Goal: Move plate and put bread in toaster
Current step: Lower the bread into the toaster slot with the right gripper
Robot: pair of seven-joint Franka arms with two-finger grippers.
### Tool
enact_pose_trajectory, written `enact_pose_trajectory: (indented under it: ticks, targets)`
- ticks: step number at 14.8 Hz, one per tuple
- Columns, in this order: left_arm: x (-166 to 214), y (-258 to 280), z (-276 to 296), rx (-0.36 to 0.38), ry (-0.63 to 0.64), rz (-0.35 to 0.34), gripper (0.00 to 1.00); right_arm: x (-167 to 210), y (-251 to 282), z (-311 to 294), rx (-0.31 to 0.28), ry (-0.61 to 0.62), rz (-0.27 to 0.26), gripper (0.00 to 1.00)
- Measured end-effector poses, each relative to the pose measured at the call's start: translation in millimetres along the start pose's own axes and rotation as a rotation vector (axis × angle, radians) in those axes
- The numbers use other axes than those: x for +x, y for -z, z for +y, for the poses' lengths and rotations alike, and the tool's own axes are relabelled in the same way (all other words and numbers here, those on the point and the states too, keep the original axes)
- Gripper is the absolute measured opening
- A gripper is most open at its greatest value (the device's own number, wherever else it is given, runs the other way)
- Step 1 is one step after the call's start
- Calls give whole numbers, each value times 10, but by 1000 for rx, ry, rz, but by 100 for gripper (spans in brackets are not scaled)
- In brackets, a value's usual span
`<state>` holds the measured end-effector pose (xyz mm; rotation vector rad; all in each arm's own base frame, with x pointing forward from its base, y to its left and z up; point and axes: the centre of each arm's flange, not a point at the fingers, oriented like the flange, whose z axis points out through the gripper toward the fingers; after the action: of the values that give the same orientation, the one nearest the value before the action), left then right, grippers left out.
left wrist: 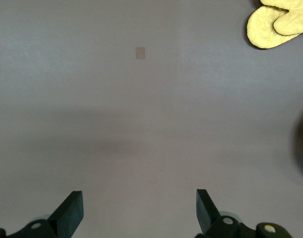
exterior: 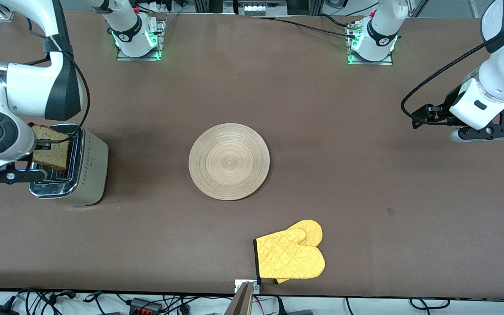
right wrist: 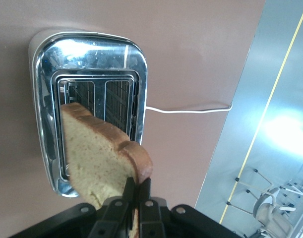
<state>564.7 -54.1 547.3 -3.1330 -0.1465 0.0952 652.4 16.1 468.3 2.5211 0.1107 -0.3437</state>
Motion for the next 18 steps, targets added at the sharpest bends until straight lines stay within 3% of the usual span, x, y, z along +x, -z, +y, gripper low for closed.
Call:
enact_pose_trajectory:
  ticks: [6,10,18]
  targets:
    - [19,126,-59,-7,12,19,100,74,-157,-22,-22,8,1,6]
    - [-55,216,-17,-44,13,-29,100,73,-164,-3,-26,7,0,6]
    - [-40,455,-39,-18,9,22,100,44,-195,-18,-28,10,-28,6]
